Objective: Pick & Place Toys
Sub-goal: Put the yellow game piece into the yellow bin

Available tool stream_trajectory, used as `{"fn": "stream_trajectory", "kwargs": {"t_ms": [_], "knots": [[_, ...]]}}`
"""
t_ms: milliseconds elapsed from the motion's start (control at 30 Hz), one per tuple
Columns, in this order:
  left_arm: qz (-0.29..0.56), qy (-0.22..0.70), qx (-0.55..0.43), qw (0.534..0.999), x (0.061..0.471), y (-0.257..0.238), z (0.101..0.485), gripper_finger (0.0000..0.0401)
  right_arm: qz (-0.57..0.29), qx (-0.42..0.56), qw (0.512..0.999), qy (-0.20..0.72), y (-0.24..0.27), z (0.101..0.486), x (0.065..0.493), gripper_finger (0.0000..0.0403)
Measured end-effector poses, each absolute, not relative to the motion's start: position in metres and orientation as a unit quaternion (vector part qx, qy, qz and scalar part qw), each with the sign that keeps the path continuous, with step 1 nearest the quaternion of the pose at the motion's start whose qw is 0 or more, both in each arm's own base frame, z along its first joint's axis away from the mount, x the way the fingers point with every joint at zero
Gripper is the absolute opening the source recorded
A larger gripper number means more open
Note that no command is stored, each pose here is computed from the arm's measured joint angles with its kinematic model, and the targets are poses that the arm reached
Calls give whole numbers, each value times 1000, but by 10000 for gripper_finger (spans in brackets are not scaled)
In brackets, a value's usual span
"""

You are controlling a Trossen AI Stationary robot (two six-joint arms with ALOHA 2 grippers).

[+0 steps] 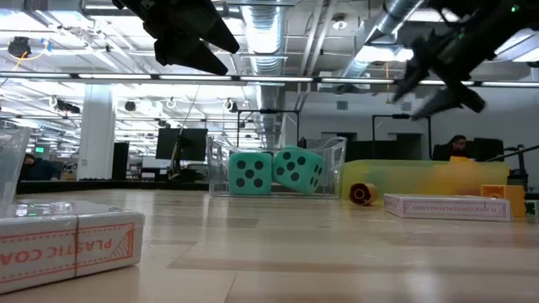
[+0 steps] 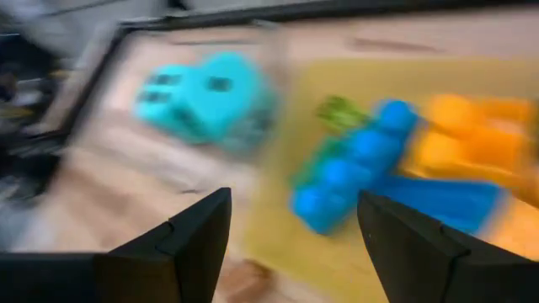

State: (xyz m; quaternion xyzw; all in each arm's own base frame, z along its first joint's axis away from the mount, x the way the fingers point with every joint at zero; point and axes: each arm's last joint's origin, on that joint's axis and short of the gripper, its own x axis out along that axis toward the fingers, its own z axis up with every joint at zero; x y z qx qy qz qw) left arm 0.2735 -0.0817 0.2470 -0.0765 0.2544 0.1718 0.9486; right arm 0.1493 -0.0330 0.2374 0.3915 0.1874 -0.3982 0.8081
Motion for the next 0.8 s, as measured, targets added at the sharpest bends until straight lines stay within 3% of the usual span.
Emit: {"fn": "stream_trajectory", "kwargs": {"t_ms": [167, 433, 800], "knots": [[172, 254, -77, 949, 274, -82, 247, 301, -335, 393, 843, 153, -21, 247, 159, 249], [172, 254, -77, 949, 274, -82, 247, 301, -313, 503, 789, 164, -5, 239, 168, 249], [171, 252, -78, 949, 274, -82, 247, 301, -313, 577, 714, 243, 19, 212, 189, 249]]}}
